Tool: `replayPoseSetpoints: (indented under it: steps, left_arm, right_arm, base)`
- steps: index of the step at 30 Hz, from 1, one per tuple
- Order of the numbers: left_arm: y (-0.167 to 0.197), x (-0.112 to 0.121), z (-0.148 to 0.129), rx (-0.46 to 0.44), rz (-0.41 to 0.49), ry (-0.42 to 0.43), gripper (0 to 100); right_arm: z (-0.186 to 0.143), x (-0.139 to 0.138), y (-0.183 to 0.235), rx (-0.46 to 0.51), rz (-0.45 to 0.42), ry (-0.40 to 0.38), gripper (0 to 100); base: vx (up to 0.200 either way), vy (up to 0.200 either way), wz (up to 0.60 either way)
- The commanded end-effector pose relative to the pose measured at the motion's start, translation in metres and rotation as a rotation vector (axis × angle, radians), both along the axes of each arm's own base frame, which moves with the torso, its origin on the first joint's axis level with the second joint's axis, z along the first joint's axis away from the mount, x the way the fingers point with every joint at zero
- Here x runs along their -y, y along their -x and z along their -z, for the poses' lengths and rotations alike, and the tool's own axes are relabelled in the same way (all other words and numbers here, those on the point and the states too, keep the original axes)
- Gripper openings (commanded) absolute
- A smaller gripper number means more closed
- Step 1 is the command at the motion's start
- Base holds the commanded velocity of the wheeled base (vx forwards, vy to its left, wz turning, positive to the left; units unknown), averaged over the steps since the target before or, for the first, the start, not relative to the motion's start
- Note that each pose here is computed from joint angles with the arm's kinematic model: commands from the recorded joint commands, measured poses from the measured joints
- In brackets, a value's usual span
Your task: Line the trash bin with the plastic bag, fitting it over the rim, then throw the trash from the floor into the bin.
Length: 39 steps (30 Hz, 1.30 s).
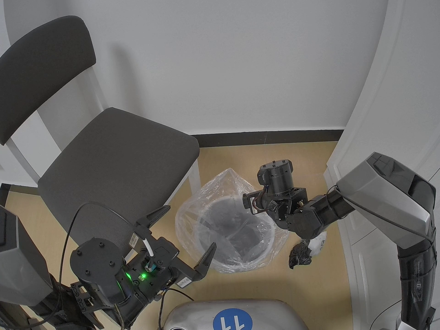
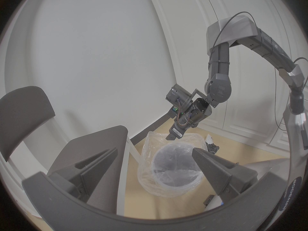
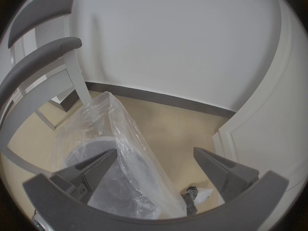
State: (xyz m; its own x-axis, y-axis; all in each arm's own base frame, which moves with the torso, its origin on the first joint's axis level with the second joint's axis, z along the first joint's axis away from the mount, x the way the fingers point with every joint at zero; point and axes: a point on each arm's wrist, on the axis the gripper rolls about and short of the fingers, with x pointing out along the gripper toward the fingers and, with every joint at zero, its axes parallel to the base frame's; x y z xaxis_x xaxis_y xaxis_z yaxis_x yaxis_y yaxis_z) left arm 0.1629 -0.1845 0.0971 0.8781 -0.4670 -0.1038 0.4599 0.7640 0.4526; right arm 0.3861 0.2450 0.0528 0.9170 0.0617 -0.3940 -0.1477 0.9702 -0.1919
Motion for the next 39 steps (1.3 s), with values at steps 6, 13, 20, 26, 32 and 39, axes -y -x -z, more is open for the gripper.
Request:
replayPoseSetpoints:
  steps: [6, 13, 20, 26, 32, 39]
  left_arm:
    - [-0.003, 0.0, 0.002, -0.003, -0.009, -0.004, 100]
    - [-0.004, 0.0, 0.002, -0.003, -0.011, -0.004, 100]
    - [-0.005, 0.001, 0.006, -0.012, -0.011, -0.015, 100]
    - [-0.006, 0.002, 0.008, -0.017, -0.012, -0.021, 100]
    - [-0.007, 0.001, 0.006, -0.013, -0.02, -0.016, 100]
    - [-0.007, 0.001, 0.006, -0.013, -0.02, -0.016, 100]
  right_arm:
    - [0.017, 0.017, -0.029, -0.005, 0.061, -0.034, 100]
    - [0.033, 0.029, -0.038, -0.03, 0.087, -0.024, 100]
    - [0.062, 0.04, -0.062, -0.038, 0.132, -0.029, 100]
    - [0.072, 0.048, -0.076, -0.034, 0.177, -0.077, 100]
    - [0.097, 0.059, -0.085, -0.062, 0.195, -0.071, 100]
    - [0.105, 0.063, -0.086, -0.074, 0.204, -0.066, 100]
  base:
    - [0.0, 0.0, 0.0]
    - [0.0, 0.0, 0.0]
    - [0.0, 0.0, 0.0]
    - [0.0, 0.0, 0.0]
    - [0.0, 0.0, 0.0]
    - [0.0, 0.0, 0.0]
